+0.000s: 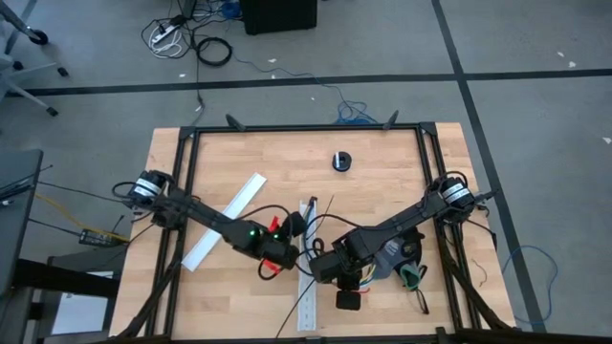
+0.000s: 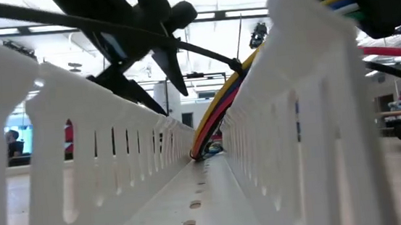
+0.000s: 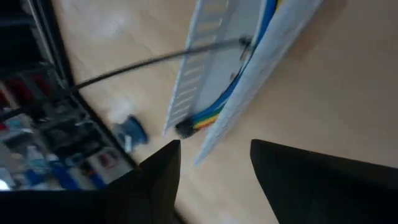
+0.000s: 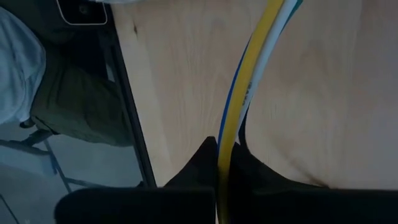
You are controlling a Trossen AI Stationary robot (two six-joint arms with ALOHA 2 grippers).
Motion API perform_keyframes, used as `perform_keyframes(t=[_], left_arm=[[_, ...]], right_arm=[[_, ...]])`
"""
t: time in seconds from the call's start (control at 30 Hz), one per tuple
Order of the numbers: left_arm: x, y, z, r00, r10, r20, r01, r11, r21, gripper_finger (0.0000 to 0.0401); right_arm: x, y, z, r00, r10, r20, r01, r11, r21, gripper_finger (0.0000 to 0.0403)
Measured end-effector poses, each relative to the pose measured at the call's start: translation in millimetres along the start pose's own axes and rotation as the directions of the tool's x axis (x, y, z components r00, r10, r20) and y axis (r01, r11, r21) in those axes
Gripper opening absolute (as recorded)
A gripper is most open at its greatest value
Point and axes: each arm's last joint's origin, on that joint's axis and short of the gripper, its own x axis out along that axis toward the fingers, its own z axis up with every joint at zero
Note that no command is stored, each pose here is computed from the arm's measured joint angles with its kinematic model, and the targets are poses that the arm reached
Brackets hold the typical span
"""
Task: Ziptie cables
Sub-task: Put the cable wires in the white cable duct
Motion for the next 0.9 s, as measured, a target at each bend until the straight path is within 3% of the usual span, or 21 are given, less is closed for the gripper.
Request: perform_keyframes(t=[0.37, 0.57, 0.9], left_arm=[[10.2, -0.2, 7.7, 0.991, 0.063, 0.119, -0.088, 0.972, 0.219, 0.0190], [26.1, -11.0, 13.9, 0.994, 0.022, 0.109, -0.054, 0.950, 0.306, 0.0190], [35.6, -19.9, 16.7, 0.997, -0.005, 0.078, -0.022, 0.937, 0.350, 0.0173]], right_arm=[[0.1, 0.5, -0.3, 1.000, 0.019, -0.013, -0.019, 0.999, -0.030, 0.0004], [0.3, 0.6, -0.7, 1.000, 0.022, -0.018, -0.022, 0.999, -0.029, 0.0004], [0.8, 0.5, -0.6, 1.000, 0.022, -0.018, -0.022, 0.999, -0.039, 0.0004]])
